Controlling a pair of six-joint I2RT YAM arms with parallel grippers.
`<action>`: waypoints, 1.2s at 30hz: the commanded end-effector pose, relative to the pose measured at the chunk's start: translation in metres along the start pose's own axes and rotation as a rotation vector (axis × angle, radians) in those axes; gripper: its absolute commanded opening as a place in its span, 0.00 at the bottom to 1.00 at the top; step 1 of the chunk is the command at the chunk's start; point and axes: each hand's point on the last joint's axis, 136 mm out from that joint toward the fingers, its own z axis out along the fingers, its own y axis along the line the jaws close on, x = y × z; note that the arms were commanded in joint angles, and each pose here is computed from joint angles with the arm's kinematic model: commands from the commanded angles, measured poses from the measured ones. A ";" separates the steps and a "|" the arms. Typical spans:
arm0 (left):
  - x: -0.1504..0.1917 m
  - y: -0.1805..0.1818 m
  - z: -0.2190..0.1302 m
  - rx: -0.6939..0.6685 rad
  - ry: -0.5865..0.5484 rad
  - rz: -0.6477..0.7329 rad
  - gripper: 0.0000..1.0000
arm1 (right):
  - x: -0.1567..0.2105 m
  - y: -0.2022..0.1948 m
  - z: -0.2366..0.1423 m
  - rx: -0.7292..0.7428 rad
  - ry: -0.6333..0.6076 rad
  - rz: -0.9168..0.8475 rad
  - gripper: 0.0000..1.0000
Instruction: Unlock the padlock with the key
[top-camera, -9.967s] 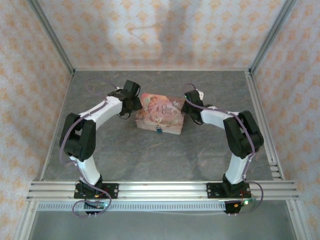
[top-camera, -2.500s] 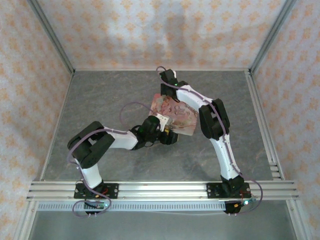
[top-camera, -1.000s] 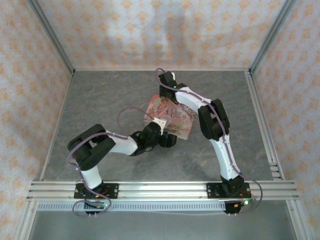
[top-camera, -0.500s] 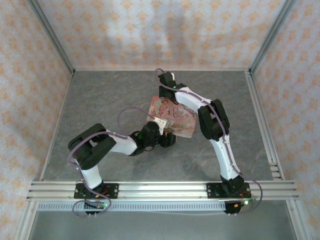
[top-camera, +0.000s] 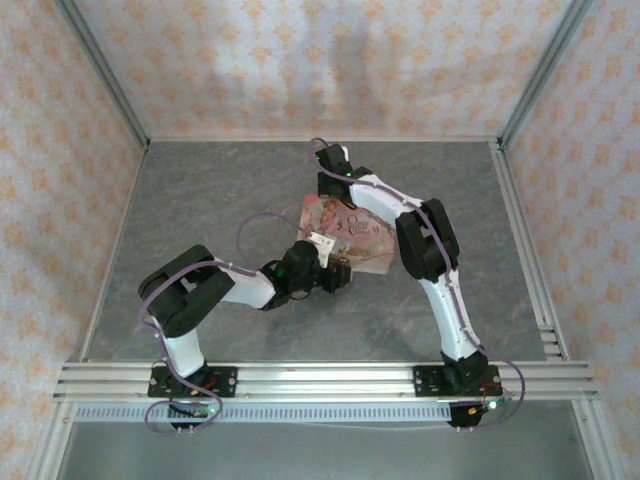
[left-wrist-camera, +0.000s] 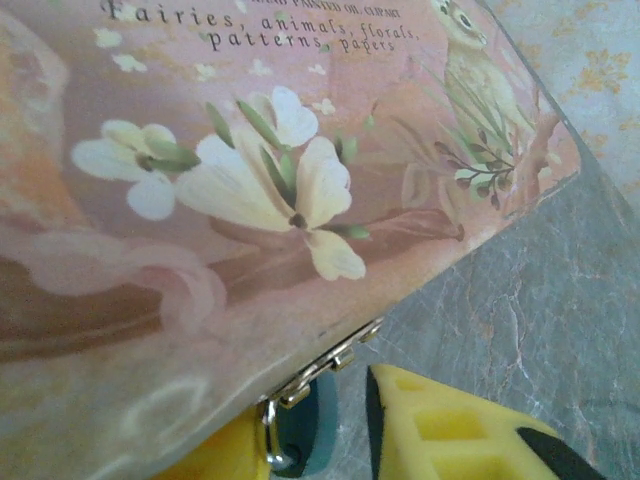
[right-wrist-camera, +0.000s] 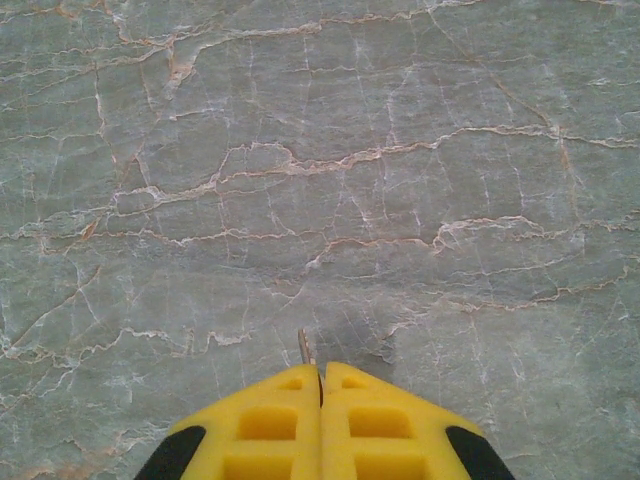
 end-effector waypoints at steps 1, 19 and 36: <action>-0.069 -0.009 -0.002 0.007 -0.231 0.047 0.25 | 0.090 0.006 0.001 0.026 0.267 -0.110 0.00; -0.066 0.013 -0.007 -0.067 -0.056 -0.043 0.00 | -0.005 -0.023 -0.067 -0.043 0.047 0.049 0.00; -0.081 0.003 -0.014 -0.055 0.054 -0.141 0.00 | -0.003 -0.068 -0.197 -0.343 -0.168 0.299 0.00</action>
